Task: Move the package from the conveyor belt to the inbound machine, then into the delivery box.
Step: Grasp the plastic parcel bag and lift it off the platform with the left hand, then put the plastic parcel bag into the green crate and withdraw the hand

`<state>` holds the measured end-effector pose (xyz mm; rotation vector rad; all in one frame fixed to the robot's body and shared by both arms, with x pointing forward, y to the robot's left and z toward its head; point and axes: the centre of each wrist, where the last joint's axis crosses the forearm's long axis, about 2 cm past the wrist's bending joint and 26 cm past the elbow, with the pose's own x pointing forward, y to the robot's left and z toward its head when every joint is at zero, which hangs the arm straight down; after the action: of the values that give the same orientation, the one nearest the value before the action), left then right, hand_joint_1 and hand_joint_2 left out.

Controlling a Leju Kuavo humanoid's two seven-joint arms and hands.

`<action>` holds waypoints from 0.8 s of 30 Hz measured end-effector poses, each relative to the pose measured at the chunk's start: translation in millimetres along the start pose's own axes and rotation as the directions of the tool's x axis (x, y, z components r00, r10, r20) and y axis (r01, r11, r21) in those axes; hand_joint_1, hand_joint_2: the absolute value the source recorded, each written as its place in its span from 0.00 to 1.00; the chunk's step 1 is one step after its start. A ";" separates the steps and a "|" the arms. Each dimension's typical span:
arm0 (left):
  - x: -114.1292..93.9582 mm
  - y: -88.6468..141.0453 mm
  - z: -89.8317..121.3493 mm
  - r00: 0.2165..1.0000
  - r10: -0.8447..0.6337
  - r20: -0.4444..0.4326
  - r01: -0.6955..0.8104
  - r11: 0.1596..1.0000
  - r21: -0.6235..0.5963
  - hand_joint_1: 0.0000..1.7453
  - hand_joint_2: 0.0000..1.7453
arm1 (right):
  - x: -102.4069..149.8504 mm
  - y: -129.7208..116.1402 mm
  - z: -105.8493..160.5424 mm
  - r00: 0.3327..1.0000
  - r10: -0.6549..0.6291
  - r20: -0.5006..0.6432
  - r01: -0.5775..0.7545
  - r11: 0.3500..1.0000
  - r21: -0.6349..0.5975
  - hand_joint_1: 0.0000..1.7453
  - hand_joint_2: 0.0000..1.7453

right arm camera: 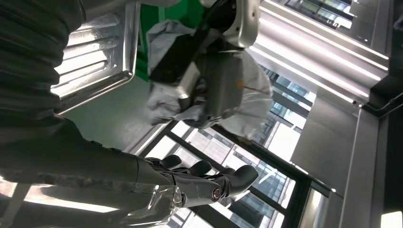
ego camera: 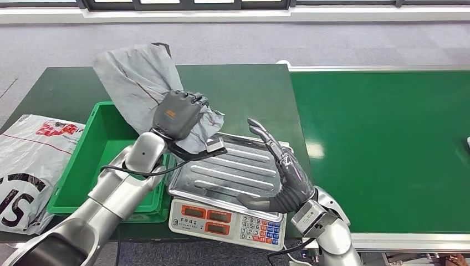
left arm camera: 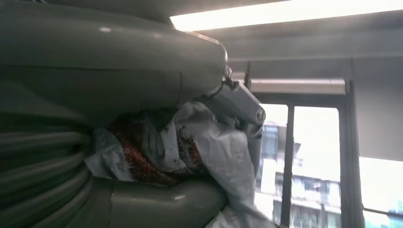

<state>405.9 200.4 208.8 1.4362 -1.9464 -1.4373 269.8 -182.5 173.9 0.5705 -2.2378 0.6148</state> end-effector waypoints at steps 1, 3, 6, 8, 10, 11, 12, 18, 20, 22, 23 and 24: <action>-3.6 4.9 1.7 1.000 -0.003 -0.009 0.003 1.000 0.029 1.00 1.00 | 0.2 0.2 -0.4 1.000 -0.001 0.002 0.001 1.000 -0.001 0.00 1.00; -9.7 12.2 5.1 1.000 -0.006 -0.026 0.008 0.998 0.068 1.00 1.00 | 0.4 0.6 -1.0 1.000 -0.002 0.004 0.002 1.000 -0.003 0.00 1.00; -15.4 19.0 9.0 0.999 -0.006 -0.046 0.011 0.994 0.105 1.00 1.00 | 0.6 0.9 -1.5 1.000 -0.003 0.006 0.003 1.000 -0.004 0.00 1.00; -18.0 22.5 11.3 0.998 -0.017 -0.054 0.024 0.990 0.142 1.00 1.00 | 0.7 1.3 -1.9 1.000 -0.004 0.008 0.004 1.000 -0.005 0.00 1.00; -22.7 26.7 15.2 0.997 -0.041 -0.064 0.053 0.978 0.203 1.00 1.00 | 0.7 1.7 -2.1 1.000 -0.006 0.011 0.006 1.000 -0.008 0.00 1.00; -26.4 29.3 17.9 0.996 -0.055 -0.073 0.071 0.969 0.236 1.00 1.00 | 0.7 1.9 -1.8 1.000 -0.007 0.014 0.007 1.000 -0.010 0.00 1.00; -30.7 31.8 21.2 0.994 -0.067 -0.086 0.087 0.961 0.262 1.00 1.00 | 0.6 2.2 -1.5 1.000 -0.007 0.016 0.007 1.000 -0.013 0.00 1.00; -63.4 27.0 49.7 0.974 -0.091 -0.207 0.140 0.962 0.234 1.00 1.00 | -0.3 5.0 3.4 1.000 -0.008 0.020 0.009 1.000 -0.028 0.00 1.00; -70.6 19.8 59.6 0.966 -0.095 -0.240 0.146 0.968 0.203 1.00 1.00 | -0.5 5.7 4.8 1.000 -0.011 0.018 0.012 0.999 -0.030 0.00 1.00; -74.2 14.5 66.2 0.961 -0.097 -0.259 0.148 0.972 0.184 1.00 1.00 | -0.6 6.1 5.6 1.000 -0.013 0.017 0.013 0.999 -0.031 0.00 1.00; -75.4 12.4 68.6 0.959 -0.097 -0.266 0.147 0.973 0.176 1.00 1.00 | -0.6 6.3 5.9 1.000 -0.013 0.016 0.014 0.999 -0.031 0.00 1.00; -76.2 10.5 70.8 0.957 -0.097 -0.272 0.146 0.975 0.167 1.00 1.00 | -0.7 6.5 6.2 1.000 -0.014 0.016 0.015 0.999 -0.032 0.00 1.00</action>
<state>382.2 302.2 208.3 1.7586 -1.8903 -1.0674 263.3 -180.8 168.0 0.5769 -2.2521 0.5684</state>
